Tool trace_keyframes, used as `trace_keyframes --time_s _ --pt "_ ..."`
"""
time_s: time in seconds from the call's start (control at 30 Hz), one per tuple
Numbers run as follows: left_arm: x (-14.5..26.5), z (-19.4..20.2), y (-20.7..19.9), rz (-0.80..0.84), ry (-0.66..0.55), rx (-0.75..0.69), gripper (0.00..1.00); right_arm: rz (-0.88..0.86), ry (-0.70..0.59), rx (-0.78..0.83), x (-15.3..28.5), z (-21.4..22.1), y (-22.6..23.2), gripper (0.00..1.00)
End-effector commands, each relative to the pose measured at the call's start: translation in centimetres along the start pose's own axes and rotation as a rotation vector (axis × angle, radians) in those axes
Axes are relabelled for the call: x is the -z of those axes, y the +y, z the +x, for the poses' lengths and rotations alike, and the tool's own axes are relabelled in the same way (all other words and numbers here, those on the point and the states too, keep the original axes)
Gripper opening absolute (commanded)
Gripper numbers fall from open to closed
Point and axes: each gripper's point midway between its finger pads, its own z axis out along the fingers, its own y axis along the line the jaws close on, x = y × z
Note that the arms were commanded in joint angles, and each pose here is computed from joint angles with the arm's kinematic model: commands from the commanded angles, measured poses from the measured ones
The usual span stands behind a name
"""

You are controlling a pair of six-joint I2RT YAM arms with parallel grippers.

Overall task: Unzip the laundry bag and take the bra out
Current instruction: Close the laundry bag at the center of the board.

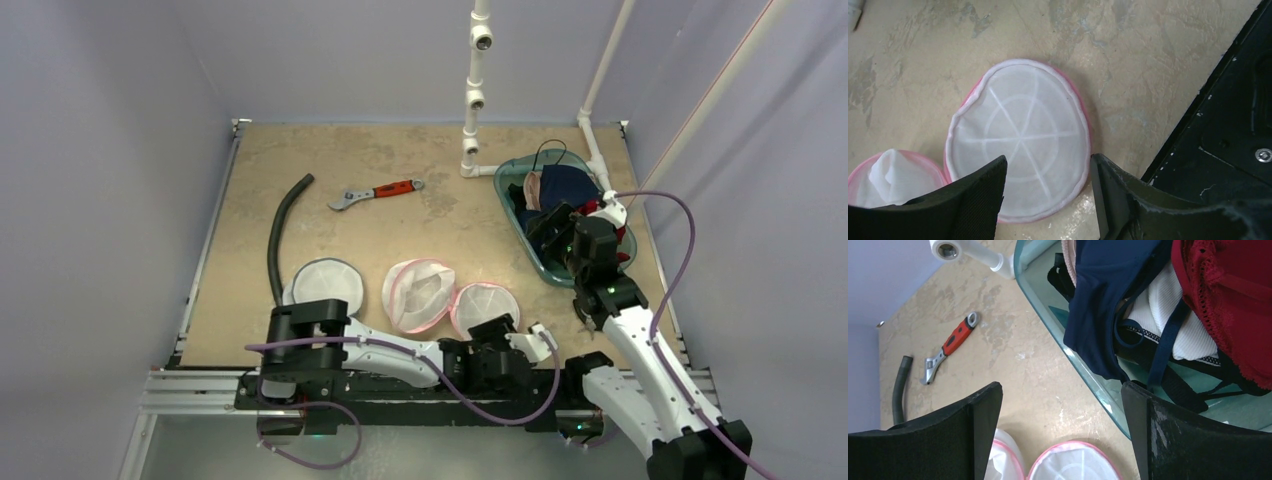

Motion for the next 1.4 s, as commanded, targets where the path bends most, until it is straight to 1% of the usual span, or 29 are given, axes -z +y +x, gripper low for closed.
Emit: trace_keyframes --time_s 0.0,0.1,0.17,0.23,0.3,0.37,0.47,0.57,0.67,0.73,0.8,0.9,1.03,1.17,1.27,1.37 --pt "-0.7 -2.4 -2.3 0.077 -0.060 0.019 0.61 -0.023 0.013 0.006 0.0 0.6 0.0 0.91" --pt "-1.7 -1.7 -2.5 0.061 -0.034 0.017 0.60 -0.027 0.026 0.004 -0.1 1.1 -0.2 0.91" --pt "-0.9 -2.1 -1.5 0.031 -0.045 0.064 0.60 -0.028 0.034 0.015 0.0 1.3 -0.3 0.91" --pt "0.7 -2.9 1.2 -0.028 -0.081 0.153 0.61 -0.059 0.052 0.040 0.1 1.7 0.0 0.90" --pt "2.4 -3.3 5.0 -0.081 -0.102 0.281 0.61 -0.134 0.106 0.073 0.3 2.8 1.2 0.88" --pt "4.2 -3.1 8.1 -0.079 -0.109 0.380 0.61 -0.166 0.149 0.120 0.0 3.7 1.4 0.86" --pt "5.2 -0.4 11.8 -0.169 -0.057 0.473 0.61 -0.184 0.241 0.131 0.3 5.9 1.0 0.84" --pt "6.0 2.4 16.0 -0.278 -0.012 0.595 0.62 -0.174 0.260 0.103 0.8 7.1 0.1 0.84" --pt "6.3 5.1 19.3 -0.323 0.010 0.741 0.62 -0.136 0.305 0.067 0.8 8.5 -1.0 0.85" --pt "6.5 6.6 21.0 -0.361 0.025 0.793 0.62 -0.107 0.360 0.036 0.7 10.1 -1.8 0.86" --pt "6.4 7.8 21.8 -0.373 0.048 0.821 0.62 -0.082 0.424 0.012 0.6 12.1 -2.8 0.85" --pt "5.8 8.9 21.9 -0.364 0.067 0.850 0.62 -0.049 0.510 -0.020 1.2 15.1 -4.4 0.83" --pt "4.8 10.2 21.1 -0.318 0.090 0.888 0.62 -0.019 0.540 -0.029 1.9 16.2 -5.3 0.82" --pt "3.9 11.3 20.4 -0.294 0.122 0.894 0.62 -0.001 0.592 -0.020 2.4 17.5 -5.9 0.81" --pt "3.4 11.9 20.0 -0.284 0.141 0.893 0.61 -0.020 0.633 -0.003 2.6 18.5 -5.6 0.75" --pt "3.1 12.4 19.7 -0.277 0.154 0.890 0.57 -0.054 0.671 0.033 3.0 19.7 -4.6 0.63"
